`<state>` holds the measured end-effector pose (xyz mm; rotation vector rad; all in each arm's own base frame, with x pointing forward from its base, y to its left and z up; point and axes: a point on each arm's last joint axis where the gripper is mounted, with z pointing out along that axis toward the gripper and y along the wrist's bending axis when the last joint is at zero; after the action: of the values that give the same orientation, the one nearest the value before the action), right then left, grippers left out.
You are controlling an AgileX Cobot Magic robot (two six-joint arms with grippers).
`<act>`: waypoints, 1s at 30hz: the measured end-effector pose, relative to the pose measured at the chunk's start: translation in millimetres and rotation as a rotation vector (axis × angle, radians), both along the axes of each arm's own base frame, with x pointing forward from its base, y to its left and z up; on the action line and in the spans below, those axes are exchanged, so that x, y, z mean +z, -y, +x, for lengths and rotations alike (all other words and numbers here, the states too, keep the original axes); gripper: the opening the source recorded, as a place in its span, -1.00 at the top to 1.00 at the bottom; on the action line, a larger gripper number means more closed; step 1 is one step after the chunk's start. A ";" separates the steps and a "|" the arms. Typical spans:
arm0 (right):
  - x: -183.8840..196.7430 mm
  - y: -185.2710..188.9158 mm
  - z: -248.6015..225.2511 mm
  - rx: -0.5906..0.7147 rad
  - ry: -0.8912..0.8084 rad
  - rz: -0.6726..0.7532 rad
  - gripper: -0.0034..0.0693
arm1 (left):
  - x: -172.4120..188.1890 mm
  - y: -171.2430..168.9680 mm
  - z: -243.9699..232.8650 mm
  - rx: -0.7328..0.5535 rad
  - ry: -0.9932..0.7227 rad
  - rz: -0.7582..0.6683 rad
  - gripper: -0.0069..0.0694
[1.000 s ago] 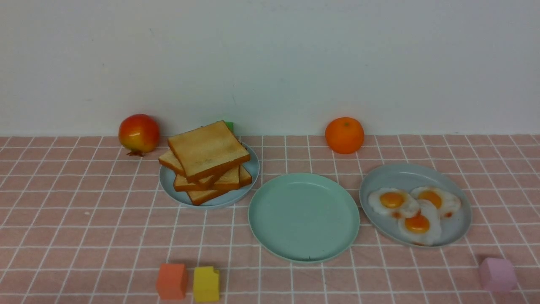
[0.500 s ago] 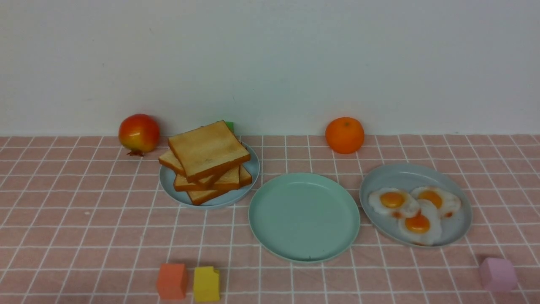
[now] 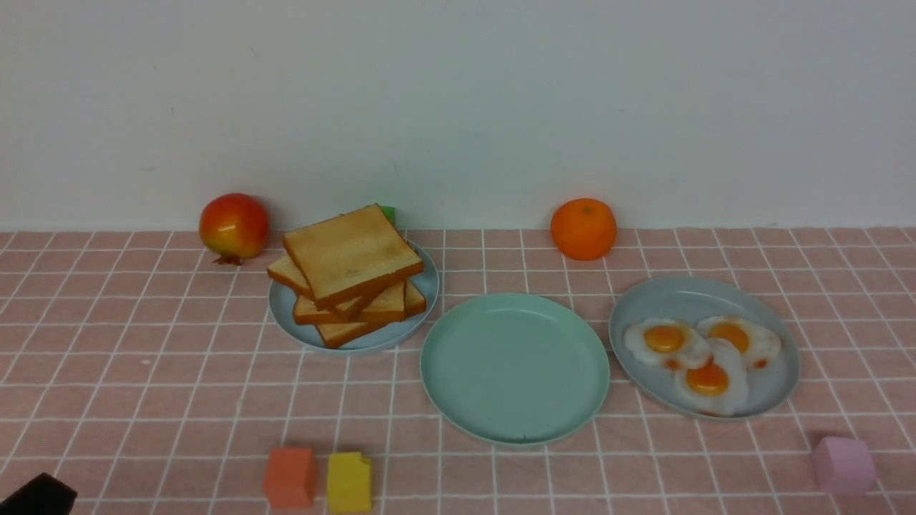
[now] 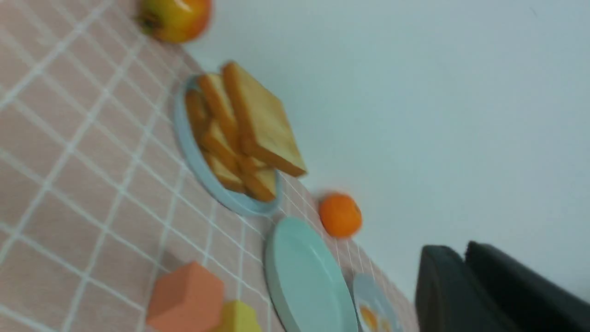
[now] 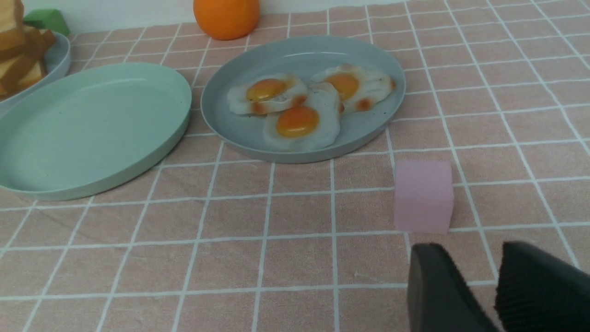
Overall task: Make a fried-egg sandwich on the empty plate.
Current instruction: Use the left arm to grab a slice of bread
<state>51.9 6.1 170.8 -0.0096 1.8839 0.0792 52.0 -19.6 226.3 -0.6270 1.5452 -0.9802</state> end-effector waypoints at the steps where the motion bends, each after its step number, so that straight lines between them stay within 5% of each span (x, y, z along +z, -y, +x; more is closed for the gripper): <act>1: 0.0 0.0 0.0 0.000 0.000 0.000 0.25 | 7.8 2.1 0.5 -0.024 -0.008 0.038 0.79; 11: 0.0 0.0 0.0 0.000 0.000 0.000 0.25 | 88.1 25.8 75.9 -0.433 -0.364 0.616 0.79; 16: 0.0 0.0 0.0 0.000 0.000 0.000 0.25 | 87.7 35.4 136.4 -0.560 -0.484 0.706 0.79; 20: 0.1 0.0 0.0 0.000 0.000 0.000 0.25 | 72.6 74.6 189.6 -0.777 -0.504 0.891 0.79; 30: 0.0 0.0 0.0 0.000 -0.001 0.000 0.25 | 81.6 123.0 303.1 -0.853 -0.450 1.238 0.79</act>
<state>51.8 6.1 170.9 -0.0097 1.8844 0.0793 355.1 -142.7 307.9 0.8017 2.4838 -0.2507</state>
